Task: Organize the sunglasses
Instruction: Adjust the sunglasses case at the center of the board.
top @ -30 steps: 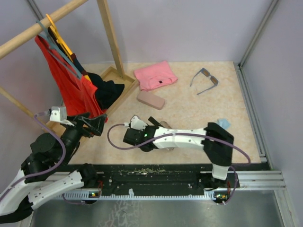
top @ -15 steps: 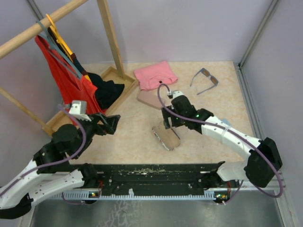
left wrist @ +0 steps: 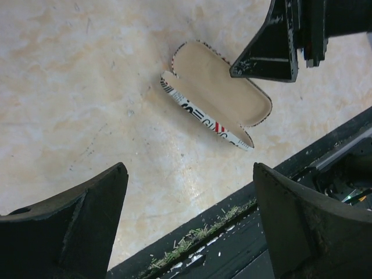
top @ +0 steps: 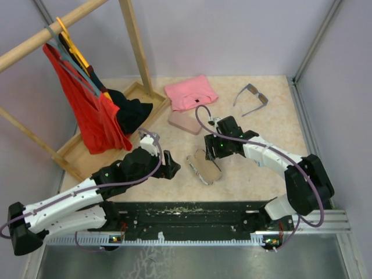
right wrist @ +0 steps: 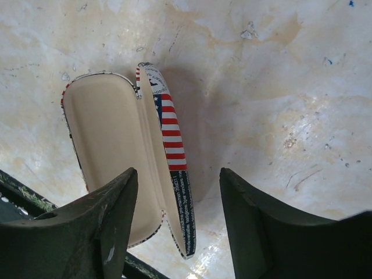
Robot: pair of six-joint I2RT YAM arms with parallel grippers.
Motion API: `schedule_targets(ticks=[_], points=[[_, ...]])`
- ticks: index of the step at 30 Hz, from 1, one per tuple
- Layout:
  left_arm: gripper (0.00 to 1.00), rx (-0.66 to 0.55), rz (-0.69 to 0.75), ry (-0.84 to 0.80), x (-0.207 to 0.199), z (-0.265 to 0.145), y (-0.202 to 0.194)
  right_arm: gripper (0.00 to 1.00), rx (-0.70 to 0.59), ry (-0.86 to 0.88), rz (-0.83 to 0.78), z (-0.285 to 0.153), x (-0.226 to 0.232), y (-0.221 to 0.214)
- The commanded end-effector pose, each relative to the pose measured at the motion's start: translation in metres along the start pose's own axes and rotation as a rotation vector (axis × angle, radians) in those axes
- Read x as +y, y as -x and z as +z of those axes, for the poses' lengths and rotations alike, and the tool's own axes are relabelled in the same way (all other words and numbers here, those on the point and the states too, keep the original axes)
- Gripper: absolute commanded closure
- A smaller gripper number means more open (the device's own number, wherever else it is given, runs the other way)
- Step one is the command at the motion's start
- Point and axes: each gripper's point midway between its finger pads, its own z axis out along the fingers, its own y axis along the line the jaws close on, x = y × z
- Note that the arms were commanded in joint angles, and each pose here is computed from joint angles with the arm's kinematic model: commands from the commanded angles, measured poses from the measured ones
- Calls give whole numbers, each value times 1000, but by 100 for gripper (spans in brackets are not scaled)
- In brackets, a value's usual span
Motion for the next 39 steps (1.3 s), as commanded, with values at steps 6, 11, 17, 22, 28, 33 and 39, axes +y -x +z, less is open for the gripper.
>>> schedule_targets(ticks=[6,11,17,22,28,33,39], points=[[11,13,-34,-78,-15,12,-10,48,-6,26,-1,18,-1,2],[11,-5,-24,-70,-11,9,-7,55,26,13,18,28,-4,-3],[12,-15,-26,-62,-6,6,-9,77,-11,11,101,23,-1,-1],[12,-8,-29,-59,-3,8,-14,81,-125,-72,278,4,-9,9],[12,9,-33,-72,-5,13,-21,80,-283,-77,546,-12,-7,17],[12,35,-35,-66,-4,17,-28,75,-348,-58,709,-7,3,13],[13,64,-43,-53,0,20,-40,62,-391,-11,846,-3,21,7]])
